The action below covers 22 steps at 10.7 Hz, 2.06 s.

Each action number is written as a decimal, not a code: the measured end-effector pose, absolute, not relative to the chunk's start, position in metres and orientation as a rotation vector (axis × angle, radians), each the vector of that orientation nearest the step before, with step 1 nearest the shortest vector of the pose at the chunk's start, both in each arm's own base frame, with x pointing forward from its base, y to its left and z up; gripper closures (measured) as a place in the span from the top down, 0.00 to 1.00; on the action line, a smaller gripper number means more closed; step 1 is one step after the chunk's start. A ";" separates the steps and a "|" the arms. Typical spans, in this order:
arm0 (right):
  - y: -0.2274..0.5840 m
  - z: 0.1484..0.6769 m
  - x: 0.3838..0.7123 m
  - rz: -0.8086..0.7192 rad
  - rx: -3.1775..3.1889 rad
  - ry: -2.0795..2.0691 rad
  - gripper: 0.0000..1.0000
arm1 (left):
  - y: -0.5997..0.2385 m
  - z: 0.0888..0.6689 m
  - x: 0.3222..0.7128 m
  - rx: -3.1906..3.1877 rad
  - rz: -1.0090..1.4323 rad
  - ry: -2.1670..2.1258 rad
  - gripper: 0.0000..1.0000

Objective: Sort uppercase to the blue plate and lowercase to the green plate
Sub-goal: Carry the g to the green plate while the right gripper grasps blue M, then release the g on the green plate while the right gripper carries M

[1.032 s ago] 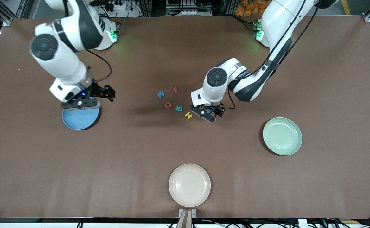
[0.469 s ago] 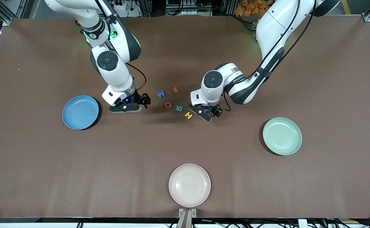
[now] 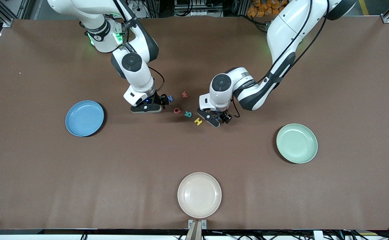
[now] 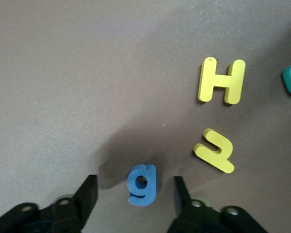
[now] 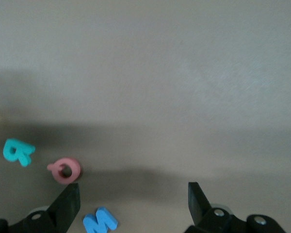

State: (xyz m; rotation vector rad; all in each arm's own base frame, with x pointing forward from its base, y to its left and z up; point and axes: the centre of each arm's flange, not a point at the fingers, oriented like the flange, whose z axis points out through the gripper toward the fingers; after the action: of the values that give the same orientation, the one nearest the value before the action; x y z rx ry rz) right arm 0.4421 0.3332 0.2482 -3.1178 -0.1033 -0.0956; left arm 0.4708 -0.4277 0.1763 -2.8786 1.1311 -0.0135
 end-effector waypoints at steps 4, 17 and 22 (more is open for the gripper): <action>0.365 0.213 0.391 -0.072 -3.084 -0.252 0.98 | -0.429 0.177 0.471 -2.869 -0.029 1.146 0.27; 0.368 0.172 0.375 -0.086 -3.005 -0.707 0.81 | -0.082 0.248 0.637 -2.999 0.001 0.308 0.26; 0.366 0.173 0.378 -0.091 -3.004 -0.711 0.56 | -0.091 0.234 0.637 -3.029 0.009 0.283 0.76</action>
State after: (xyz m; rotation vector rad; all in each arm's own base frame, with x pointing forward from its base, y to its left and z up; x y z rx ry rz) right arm 0.3777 0.3662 0.1735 -3.0043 -0.7114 -0.0909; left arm 0.6370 -0.0906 0.2341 -3.0286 0.2832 0.0086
